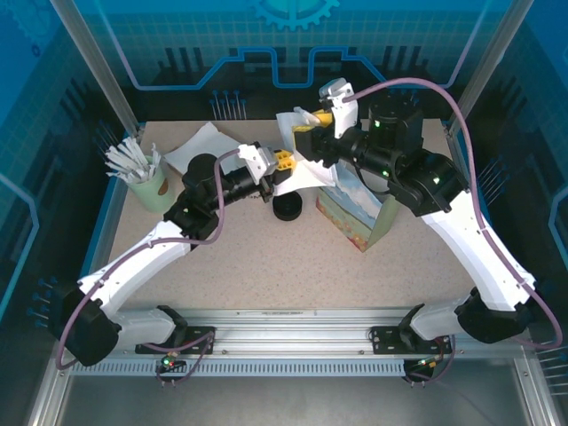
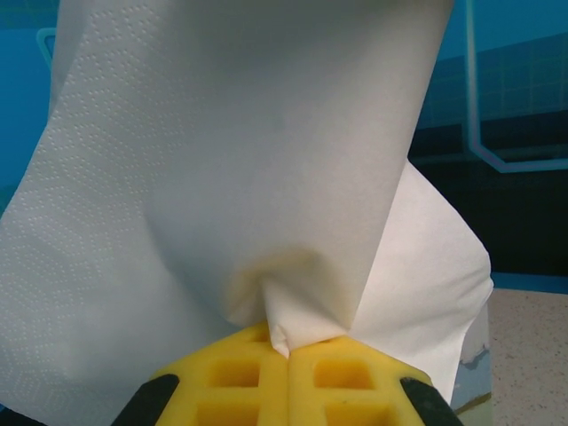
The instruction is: Pack the takeout coffee
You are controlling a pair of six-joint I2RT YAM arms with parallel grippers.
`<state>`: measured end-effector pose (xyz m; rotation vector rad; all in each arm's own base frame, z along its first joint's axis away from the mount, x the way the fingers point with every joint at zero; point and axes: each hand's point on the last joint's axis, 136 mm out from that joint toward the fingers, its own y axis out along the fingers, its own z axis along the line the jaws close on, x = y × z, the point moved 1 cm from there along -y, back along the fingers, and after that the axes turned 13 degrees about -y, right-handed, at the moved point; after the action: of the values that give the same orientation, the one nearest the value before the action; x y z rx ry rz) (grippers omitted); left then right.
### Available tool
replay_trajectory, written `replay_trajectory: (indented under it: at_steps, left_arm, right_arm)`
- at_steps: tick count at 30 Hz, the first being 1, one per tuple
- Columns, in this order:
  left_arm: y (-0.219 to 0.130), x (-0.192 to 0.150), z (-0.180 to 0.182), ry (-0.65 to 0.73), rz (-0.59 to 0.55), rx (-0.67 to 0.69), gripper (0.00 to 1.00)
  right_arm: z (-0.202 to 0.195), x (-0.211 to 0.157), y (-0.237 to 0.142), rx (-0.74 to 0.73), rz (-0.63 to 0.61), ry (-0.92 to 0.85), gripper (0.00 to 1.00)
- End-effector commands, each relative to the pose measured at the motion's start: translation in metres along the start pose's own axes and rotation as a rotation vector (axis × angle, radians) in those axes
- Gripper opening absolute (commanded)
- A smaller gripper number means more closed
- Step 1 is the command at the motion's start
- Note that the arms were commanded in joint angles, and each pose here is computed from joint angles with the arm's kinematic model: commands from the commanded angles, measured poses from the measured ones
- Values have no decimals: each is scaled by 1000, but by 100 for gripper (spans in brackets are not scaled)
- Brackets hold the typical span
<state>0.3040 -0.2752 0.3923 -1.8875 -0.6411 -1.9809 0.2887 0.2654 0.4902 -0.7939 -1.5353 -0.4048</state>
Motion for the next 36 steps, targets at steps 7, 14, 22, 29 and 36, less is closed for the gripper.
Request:
replay_trajectory:
  at_steps: [7, 14, 22, 29, 36]
  left_arm:
    - [11, 7, 5, 30, -1, 43, 0]
    - [20, -1, -9, -36, 19, -48, 25]
    - [21, -10, -20, -132, 44, -108, 44]
    - [15, -13, -20, -163, 67, -92, 46]
    - [12, -19, -20, -179, 93, -83, 46]
  right_arm:
    - [-21, -5, -4, -139, 44, -1, 5]
    - [-46, -1, -26, -172, 26, -4, 0]
    - [-80, 17, -62, -169, -21, -45, 0]
    - [-113, 36, -90, -224, -52, -67, 0]
    - [-147, 51, -112, -291, -101, -28, 0]
